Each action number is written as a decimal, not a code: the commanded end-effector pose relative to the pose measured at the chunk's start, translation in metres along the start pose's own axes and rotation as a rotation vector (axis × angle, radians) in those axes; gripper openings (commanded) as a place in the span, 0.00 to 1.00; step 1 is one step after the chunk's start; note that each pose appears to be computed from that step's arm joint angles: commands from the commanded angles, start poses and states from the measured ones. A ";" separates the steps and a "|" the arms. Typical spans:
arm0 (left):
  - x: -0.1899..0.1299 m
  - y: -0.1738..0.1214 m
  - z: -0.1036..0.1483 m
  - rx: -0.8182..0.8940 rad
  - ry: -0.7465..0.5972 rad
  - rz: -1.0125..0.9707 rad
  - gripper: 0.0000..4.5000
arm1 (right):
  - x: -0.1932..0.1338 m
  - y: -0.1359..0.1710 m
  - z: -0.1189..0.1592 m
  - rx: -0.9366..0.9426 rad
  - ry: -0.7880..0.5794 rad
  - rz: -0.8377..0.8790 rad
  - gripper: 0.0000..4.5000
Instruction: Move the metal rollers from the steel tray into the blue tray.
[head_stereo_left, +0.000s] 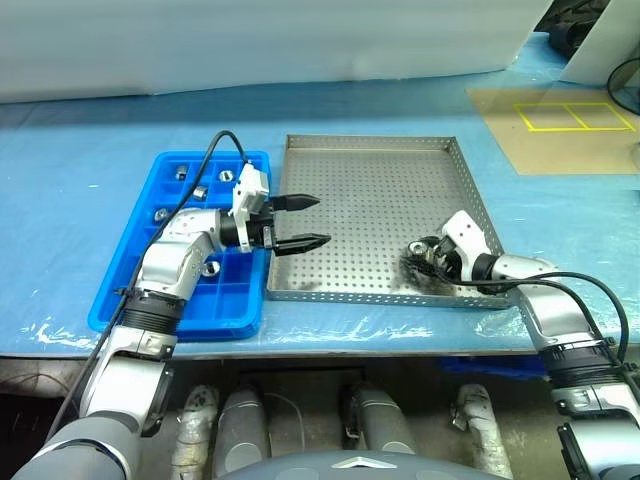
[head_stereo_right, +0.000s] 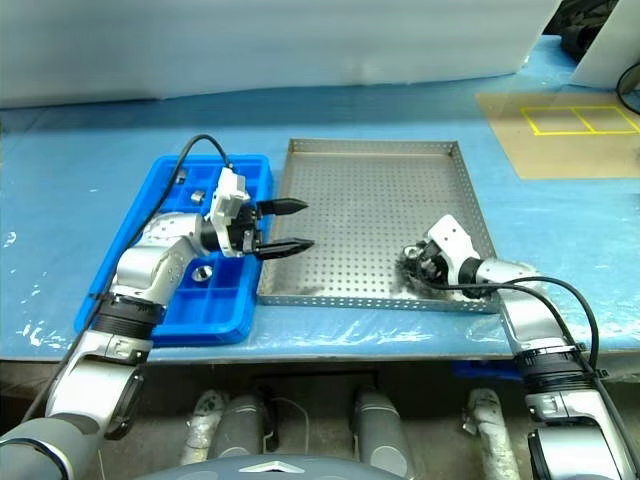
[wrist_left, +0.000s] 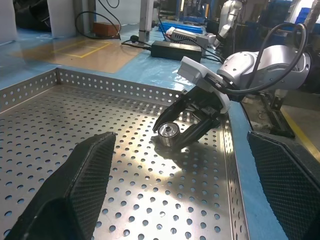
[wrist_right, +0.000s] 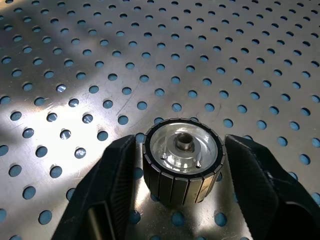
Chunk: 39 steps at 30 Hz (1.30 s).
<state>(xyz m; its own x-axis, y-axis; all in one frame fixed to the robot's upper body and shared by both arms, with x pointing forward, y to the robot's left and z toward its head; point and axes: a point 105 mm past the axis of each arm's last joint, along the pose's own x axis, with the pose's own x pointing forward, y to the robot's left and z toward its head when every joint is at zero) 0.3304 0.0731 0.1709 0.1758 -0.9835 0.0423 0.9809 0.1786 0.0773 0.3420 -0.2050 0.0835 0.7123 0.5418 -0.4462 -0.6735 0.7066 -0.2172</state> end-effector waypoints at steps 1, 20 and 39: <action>-0.004 -0.001 0.013 0.047 -0.020 0.009 0.99 | 0.000 -0.007 0.016 -0.045 -0.055 -0.024 0.48; -0.076 0.018 0.043 0.187 0.070 0.256 0.99 | 0.038 0.077 0.136 -0.194 -0.355 0.327 0.36; -0.137 -0.062 0.039 0.118 0.218 0.481 0.99 | 0.070 0.193 0.158 -0.329 -0.382 0.962 0.36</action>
<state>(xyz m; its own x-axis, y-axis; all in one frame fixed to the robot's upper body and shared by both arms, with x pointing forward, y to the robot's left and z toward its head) 0.2487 0.1982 0.1855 0.6111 -0.7793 -0.1389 0.7897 0.5884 0.1733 0.2979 0.0333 0.1334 -0.1148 0.9506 -0.2883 -0.9804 -0.1552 -0.1215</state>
